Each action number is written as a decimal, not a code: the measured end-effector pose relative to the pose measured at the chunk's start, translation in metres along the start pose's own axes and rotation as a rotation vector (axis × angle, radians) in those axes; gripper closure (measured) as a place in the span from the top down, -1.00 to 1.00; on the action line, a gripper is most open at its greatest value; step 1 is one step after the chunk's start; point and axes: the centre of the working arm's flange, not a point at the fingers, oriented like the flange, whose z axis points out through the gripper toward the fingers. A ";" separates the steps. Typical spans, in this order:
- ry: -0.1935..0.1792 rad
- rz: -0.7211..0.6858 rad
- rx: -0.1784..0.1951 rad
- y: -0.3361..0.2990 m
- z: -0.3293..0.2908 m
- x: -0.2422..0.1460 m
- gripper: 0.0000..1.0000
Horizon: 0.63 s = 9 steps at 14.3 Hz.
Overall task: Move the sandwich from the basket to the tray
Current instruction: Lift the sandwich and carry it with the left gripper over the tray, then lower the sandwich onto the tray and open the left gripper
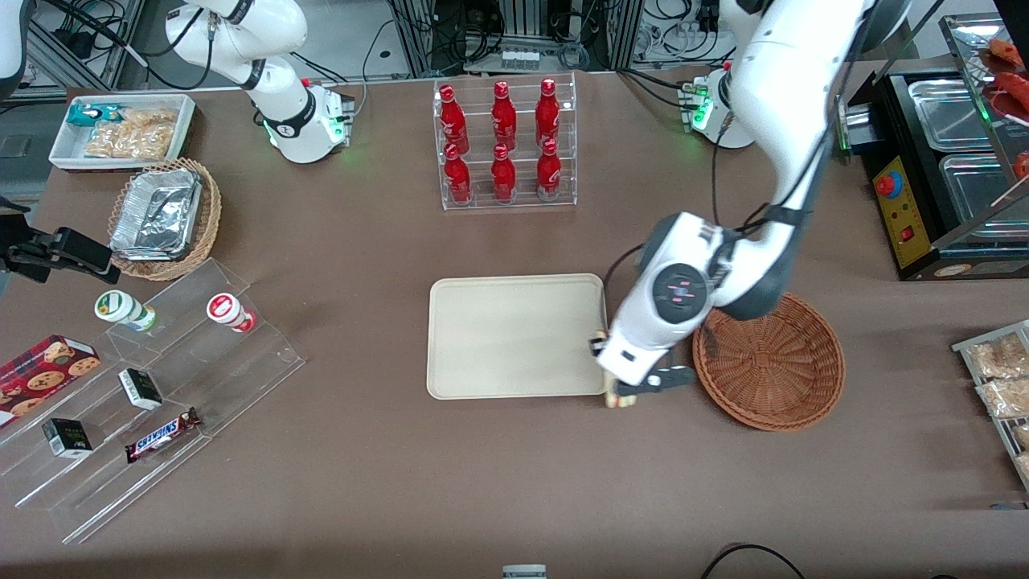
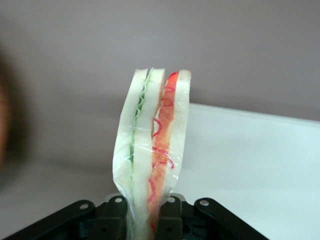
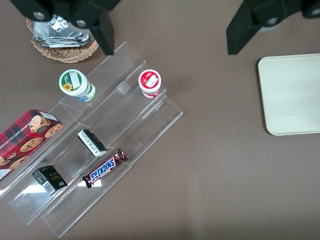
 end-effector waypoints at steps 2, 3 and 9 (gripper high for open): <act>-0.004 0.055 -0.002 0.045 0.016 -0.024 -0.69; -0.004 0.072 -0.005 0.064 0.022 -0.035 -0.69; -0.013 0.127 -0.007 0.134 0.064 -0.078 -0.69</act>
